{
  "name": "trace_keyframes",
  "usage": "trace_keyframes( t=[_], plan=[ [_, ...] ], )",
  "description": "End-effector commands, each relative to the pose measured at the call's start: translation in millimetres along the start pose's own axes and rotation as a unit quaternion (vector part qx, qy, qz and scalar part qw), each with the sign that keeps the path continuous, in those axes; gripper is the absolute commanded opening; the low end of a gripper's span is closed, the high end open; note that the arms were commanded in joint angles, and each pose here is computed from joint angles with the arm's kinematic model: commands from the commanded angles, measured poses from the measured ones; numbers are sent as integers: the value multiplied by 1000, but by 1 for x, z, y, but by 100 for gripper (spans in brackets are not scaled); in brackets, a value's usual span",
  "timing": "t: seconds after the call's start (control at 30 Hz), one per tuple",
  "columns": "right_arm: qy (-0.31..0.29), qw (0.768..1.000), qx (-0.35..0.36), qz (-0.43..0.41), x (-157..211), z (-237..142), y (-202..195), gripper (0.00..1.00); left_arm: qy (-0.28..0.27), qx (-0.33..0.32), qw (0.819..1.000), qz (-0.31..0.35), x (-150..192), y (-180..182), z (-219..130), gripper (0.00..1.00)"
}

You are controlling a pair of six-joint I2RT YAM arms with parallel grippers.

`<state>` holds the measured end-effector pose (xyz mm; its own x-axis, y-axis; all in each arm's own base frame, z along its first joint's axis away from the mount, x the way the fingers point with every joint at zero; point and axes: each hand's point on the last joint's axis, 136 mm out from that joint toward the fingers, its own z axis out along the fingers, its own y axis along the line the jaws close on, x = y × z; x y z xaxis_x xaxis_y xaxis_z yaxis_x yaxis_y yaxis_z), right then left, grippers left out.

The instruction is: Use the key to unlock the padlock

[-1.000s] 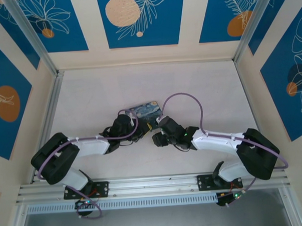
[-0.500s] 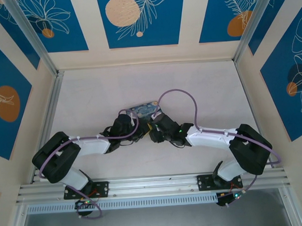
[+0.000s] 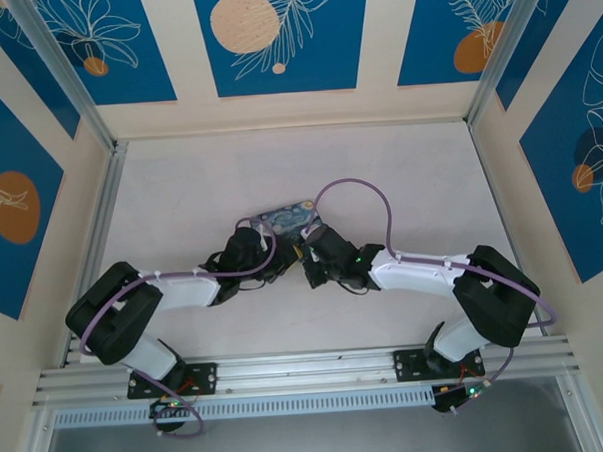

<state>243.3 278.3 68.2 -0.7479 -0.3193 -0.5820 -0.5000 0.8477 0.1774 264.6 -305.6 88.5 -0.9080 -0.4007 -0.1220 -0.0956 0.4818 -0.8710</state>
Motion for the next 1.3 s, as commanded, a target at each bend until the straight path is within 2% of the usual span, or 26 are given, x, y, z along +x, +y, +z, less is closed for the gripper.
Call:
trace_keyframes(
  t=[0.0,0.03,0.1,0.17,0.47,0.67,1.27],
  plan=[
    [-41,998,-36,17,-28,-17,10,7,15,24,1000,11,2,-14,3,0],
    [-39,998,-44,21,-27,-17,10,13,17,23,1000,10,3,-13,3,0],
    [-44,997,-51,29,-27,-21,8,37,16,23,1000,9,3,-12,4,0],
    [-49,997,-54,34,-24,-24,5,46,18,25,999,8,3,-13,4,0],
    [-51,997,-66,3,-14,-29,-3,43,37,21,999,0,7,-20,4,0],
    [-45,998,-36,-28,-9,-22,-9,39,54,23,998,-1,10,-29,3,0],
    [-39,997,-14,-68,-13,-14,-5,39,69,27,997,3,12,-40,2,0]
  ],
)
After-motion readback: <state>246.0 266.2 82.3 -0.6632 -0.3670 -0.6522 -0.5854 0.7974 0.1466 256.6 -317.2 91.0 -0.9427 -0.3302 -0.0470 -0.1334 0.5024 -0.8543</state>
